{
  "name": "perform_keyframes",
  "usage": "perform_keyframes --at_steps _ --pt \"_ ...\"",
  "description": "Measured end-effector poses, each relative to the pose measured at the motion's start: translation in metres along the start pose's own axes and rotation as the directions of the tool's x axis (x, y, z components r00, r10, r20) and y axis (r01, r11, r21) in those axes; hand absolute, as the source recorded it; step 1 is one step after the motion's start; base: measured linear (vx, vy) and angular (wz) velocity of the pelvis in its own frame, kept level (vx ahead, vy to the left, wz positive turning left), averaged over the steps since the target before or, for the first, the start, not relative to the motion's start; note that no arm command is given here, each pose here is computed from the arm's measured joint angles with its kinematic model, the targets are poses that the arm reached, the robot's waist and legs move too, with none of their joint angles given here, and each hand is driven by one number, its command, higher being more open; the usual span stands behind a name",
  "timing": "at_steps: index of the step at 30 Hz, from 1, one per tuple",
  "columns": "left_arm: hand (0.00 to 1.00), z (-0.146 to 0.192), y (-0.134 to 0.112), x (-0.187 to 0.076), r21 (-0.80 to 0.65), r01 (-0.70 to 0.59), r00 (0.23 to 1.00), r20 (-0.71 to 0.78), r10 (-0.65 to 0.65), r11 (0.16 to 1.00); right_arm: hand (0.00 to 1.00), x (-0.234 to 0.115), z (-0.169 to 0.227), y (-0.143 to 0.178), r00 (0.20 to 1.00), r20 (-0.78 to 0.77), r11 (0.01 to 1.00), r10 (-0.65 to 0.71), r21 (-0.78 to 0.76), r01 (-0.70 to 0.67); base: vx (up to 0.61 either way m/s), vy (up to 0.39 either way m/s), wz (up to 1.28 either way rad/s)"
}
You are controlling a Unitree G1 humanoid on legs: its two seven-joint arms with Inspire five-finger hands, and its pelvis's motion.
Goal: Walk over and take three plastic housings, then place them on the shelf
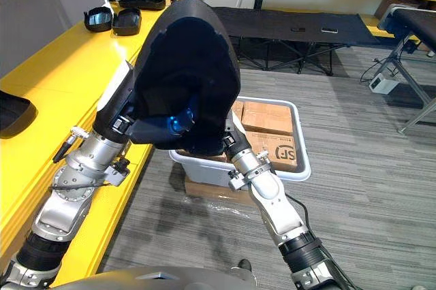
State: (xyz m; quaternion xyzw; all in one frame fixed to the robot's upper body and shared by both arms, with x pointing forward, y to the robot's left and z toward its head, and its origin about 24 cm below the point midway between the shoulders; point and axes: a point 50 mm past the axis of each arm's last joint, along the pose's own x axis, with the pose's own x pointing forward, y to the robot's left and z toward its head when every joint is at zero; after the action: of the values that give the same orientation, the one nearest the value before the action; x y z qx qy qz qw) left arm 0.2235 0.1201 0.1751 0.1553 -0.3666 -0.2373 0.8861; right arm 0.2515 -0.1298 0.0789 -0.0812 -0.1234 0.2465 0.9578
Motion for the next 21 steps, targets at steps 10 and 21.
perform_keyframes --at_steps 10,21 --pt "0.00 0.000 0.001 0.002 -0.035 0.022 1.000 -0.015 -0.023 0.999 0.00 0.001 0.000 0.003 1.000 0.005 0.999 -0.003 0.040 0.003 0.00 0.000 0.00" --pt "1.00 -0.002 -0.001 0.006 -0.175 -0.044 0.997 -0.069 0.033 0.984 0.00 0.001 -0.004 0.012 0.998 -0.004 0.992 -0.067 0.107 0.067 0.00 0.000 0.00"
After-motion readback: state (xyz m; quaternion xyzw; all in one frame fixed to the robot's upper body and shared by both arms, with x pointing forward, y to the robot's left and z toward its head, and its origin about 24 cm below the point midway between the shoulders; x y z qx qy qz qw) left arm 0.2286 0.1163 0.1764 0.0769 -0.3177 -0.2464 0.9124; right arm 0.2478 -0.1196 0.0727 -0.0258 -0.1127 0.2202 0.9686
